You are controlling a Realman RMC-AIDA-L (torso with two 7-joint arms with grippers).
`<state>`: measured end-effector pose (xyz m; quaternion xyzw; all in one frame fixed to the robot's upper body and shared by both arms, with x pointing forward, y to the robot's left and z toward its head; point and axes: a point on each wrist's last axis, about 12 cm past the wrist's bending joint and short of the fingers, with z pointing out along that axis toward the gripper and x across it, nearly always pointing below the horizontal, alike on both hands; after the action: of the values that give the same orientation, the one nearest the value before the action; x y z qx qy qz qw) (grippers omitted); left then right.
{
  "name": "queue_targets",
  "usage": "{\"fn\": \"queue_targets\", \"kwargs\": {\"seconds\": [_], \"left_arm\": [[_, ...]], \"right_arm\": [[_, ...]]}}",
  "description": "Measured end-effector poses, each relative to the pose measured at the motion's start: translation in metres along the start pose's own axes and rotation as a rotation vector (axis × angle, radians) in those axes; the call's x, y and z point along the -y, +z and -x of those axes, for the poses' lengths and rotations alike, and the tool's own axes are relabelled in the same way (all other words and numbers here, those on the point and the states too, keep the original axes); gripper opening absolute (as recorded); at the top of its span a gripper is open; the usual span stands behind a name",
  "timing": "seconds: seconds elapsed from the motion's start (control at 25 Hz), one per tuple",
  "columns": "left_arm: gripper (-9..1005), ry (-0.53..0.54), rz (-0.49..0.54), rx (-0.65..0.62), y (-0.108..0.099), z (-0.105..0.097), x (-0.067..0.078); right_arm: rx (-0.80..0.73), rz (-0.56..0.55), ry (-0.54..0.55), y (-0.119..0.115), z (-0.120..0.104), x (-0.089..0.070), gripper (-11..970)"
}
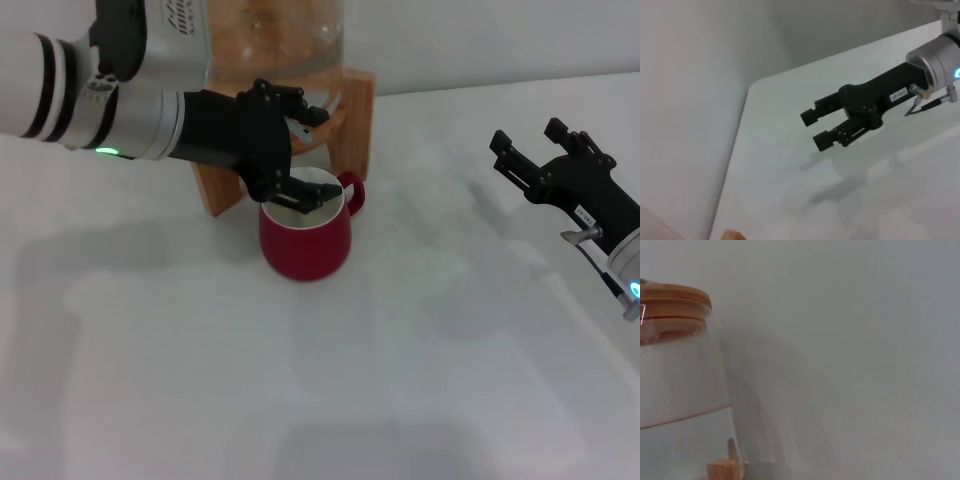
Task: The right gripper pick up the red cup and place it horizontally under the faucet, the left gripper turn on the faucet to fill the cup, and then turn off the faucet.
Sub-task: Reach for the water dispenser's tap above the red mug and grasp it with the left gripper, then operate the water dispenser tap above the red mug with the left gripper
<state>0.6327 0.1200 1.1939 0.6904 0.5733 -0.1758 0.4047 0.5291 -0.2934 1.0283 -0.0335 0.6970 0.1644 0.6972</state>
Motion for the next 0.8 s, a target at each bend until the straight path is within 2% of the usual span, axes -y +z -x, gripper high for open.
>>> {"fn": "queue_targets", "kwargs": {"seconds": [0.4,0.56,0.8], "left_arm": [[845,0.024,0.053,0.052,-0.005,0.014,-0.007],[845,0.004,0.079,0.071,-0.01,0.014,-0.001],[845,-0.056,0.153,0.106,-0.026,0.004,0.018]], "right_arm": [[0.003,-0.001,-0.001,0.0,0.001,0.001,834],[0.005,-0.001,0.001,0.001,0.002,0.002,834],[0.005,-0.006,0.003,0.001,0.002,0.003,834]]}}
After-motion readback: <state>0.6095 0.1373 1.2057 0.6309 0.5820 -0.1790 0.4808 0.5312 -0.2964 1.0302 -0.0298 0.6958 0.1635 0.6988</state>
